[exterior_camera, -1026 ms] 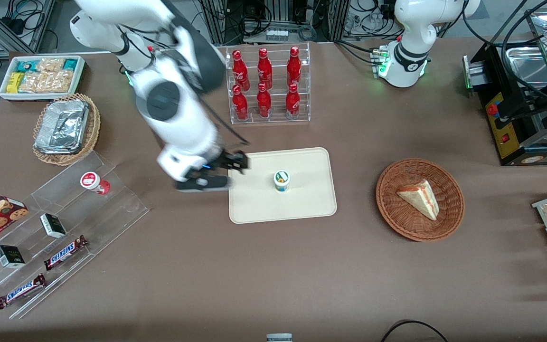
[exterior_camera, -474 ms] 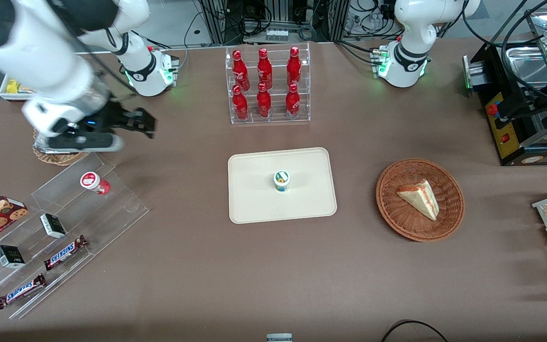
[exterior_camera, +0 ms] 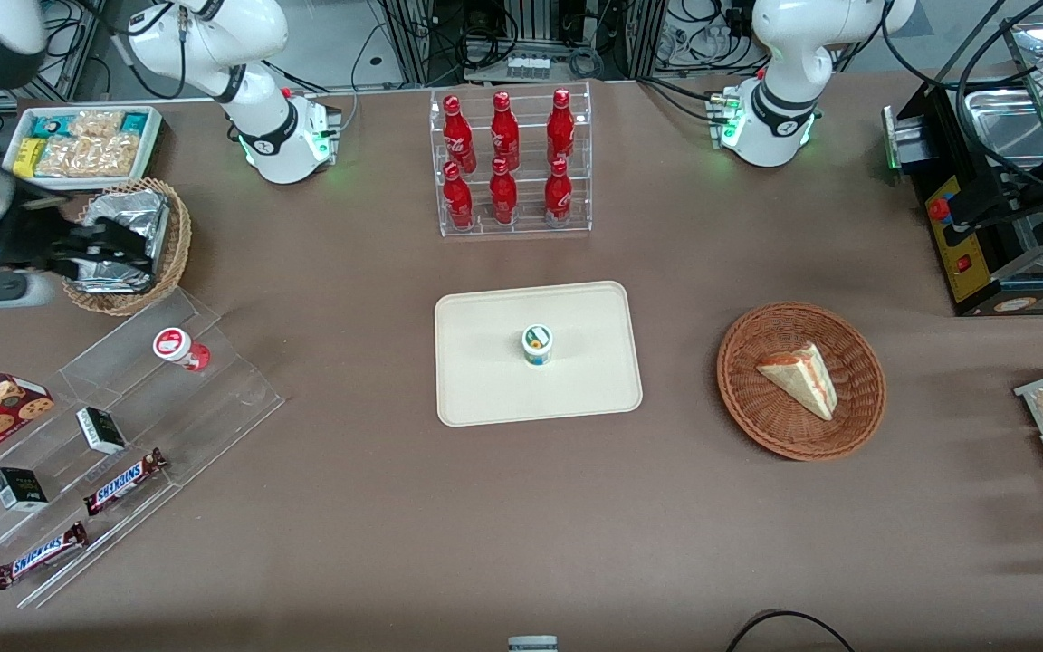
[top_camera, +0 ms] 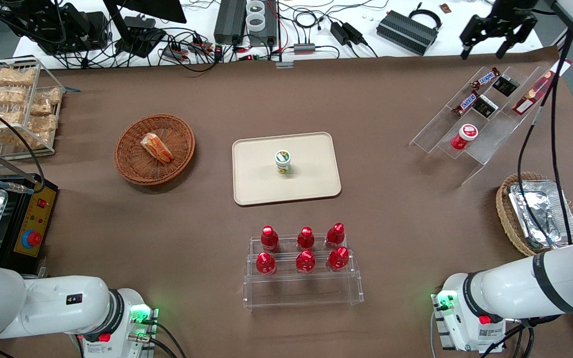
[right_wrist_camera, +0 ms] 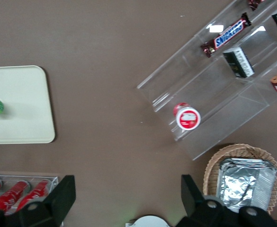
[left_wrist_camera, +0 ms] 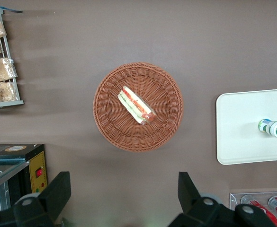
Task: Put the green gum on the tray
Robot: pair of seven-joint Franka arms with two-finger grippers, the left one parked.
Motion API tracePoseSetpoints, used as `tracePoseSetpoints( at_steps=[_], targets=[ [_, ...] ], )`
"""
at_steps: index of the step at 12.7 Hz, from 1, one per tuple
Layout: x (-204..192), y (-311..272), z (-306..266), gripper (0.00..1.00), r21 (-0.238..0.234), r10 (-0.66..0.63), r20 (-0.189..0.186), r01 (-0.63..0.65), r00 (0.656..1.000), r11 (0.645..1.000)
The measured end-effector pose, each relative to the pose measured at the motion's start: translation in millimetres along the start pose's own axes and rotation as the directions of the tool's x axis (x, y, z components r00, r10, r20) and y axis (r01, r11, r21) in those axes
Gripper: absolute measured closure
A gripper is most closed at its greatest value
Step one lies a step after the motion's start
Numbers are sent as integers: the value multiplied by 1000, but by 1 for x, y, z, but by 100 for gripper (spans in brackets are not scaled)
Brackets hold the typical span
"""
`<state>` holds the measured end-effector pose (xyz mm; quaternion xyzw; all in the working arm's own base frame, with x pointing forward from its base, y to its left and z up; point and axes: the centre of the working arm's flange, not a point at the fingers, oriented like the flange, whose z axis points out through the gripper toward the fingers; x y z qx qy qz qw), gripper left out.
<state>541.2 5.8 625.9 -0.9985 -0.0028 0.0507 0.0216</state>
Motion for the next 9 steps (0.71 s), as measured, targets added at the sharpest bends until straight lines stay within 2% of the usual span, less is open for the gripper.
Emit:
tracePoseSetpoints(
  at_steps=[2,9],
  targets=[
    [0,22,1,1,4,13,2,-13,1000,1000],
    [-1,44,0,1,8,54,-2,-54,999,999]
  ],
)
